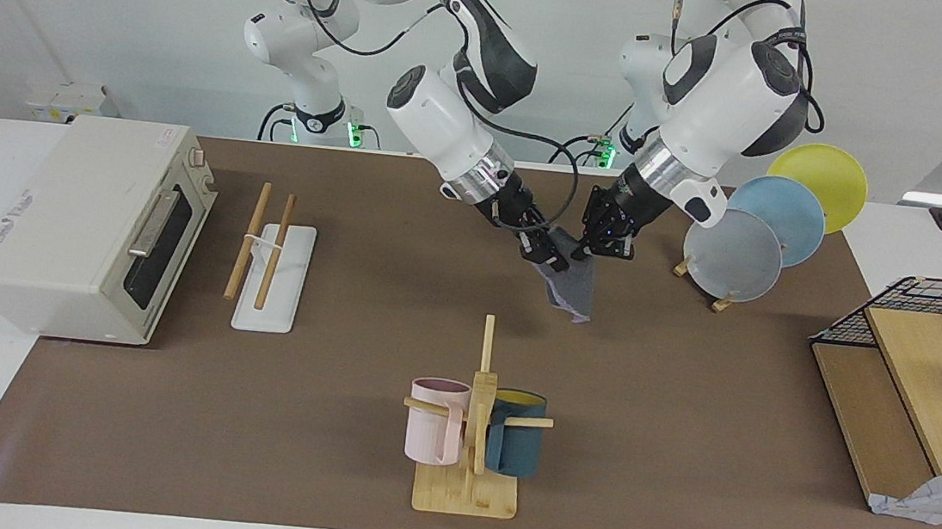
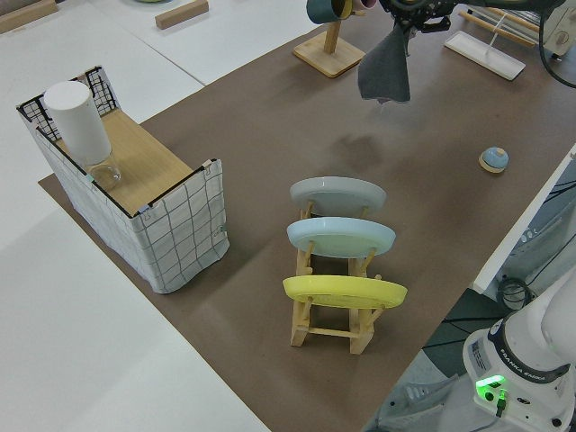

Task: Fold towel and hang on rack
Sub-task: 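Carry the towel with the right gripper while the left gripper opens, withdraws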

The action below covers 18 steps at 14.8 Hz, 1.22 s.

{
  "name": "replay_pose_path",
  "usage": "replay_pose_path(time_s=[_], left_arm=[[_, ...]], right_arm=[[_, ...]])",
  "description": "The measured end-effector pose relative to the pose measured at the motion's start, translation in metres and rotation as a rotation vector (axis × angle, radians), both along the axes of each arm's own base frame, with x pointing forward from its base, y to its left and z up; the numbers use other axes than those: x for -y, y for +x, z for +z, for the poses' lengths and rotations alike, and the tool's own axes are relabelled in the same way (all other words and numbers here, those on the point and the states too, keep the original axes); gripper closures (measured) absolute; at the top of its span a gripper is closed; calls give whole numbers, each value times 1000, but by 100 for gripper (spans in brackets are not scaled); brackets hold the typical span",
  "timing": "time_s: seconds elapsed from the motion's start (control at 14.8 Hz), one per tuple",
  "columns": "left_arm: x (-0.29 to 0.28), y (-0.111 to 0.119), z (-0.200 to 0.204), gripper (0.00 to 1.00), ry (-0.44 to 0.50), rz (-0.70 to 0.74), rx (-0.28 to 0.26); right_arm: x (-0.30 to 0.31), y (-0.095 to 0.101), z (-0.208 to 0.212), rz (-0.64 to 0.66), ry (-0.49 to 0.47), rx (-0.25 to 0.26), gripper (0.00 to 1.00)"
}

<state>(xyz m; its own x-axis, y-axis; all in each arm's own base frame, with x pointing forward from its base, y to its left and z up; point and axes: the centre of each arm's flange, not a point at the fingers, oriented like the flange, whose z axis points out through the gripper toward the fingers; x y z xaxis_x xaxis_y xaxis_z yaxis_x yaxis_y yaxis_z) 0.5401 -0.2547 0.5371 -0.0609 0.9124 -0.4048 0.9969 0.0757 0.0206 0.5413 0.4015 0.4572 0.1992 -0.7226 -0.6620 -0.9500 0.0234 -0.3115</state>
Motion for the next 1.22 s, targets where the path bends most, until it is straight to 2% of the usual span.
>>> replay_pose_path(time_s=[0.14,0.2,0.34,0.41,0.61,0.74,0.95,1.08,1.22], left_arm=[[2,-1,-2,95,1,-5,-2],[5,-3,-2,88,1,-12,-2],[9,-5,-1,68,3,-49,13],[9,-5,0,55,5,-86,30],[-3,-1,-3,23,17,-237,102],[-29,8,-7,3,32,-348,159],[-75,19,-13,0,56,-535,237],[-99,24,-14,0,84,-650,281],[-114,27,-15,0,155,-775,317]], right_arm=[[-1,-1,-1,37,-8,3,98],[-1,-1,-2,54,-12,4,98],[-3,-4,-5,138,-47,25,98],[-4,-7,-8,226,-97,42,98],[18,-10,-4,509,-294,89,98],[45,-10,8,659,-378,112,98],[86,-12,13,873,-513,119,98],[105,-13,5,957,-577,96,98],[126,-12,-5,1008,-630,65,98]])
